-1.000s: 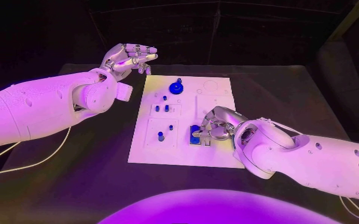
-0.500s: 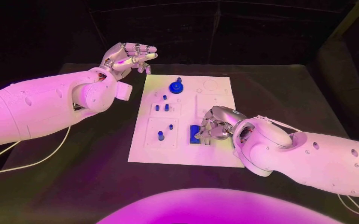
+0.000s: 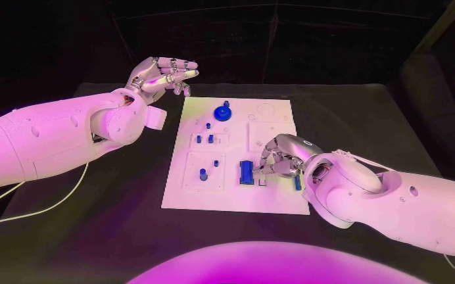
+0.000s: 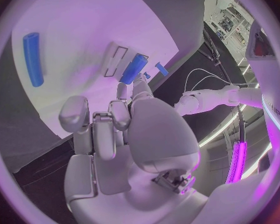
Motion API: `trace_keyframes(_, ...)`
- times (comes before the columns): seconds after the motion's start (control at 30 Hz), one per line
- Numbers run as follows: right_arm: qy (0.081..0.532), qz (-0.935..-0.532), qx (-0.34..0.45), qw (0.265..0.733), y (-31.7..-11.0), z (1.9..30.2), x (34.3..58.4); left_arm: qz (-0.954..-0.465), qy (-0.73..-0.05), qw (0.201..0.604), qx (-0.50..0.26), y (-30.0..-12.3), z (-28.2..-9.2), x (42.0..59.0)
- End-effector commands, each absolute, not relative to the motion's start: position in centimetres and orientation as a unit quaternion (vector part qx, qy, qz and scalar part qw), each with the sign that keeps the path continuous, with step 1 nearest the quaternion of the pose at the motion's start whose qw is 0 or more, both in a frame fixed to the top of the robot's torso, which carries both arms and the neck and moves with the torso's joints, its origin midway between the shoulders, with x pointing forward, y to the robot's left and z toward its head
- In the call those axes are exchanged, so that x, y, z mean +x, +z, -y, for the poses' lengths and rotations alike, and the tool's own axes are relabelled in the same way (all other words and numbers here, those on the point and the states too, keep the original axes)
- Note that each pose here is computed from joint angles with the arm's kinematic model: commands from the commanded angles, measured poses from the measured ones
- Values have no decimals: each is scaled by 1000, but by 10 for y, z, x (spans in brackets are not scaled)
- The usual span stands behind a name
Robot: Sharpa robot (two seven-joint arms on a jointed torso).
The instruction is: Assemble the parts on the task board
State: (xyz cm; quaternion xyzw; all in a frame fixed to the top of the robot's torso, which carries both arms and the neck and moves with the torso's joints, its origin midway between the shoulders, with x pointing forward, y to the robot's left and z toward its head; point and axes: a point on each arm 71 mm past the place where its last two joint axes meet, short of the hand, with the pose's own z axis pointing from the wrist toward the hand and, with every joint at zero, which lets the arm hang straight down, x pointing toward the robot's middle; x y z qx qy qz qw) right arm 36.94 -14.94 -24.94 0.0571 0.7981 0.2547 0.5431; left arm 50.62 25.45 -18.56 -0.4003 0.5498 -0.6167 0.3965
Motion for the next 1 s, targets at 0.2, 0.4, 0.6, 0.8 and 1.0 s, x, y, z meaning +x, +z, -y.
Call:
trace_keyframes(0.2, 292, -773, 81, 557, -240, 163, 365, -548, -621, 393, -398, -185, -253, 506)
trace_keyframes(0.4, 256, -780, 99, 562, -241, 195, 365, -548, -622, 394, -398, -184, -253, 506)
trace_keyframes(0.6, 213, -785, 110, 571, -243, 219, 366, -548, -624, 392, -397, -184, -251, 505)
trace_keyframes(0.8, 171, -800, 110, 565, -247, 234, 366, -549, -624, 389, -397, -184, -249, 504)
trace_keyframes(1.0, 141, -819, 99, 548, -253, 237, 365, -551, -624, 386, -397, -185, -248, 504)
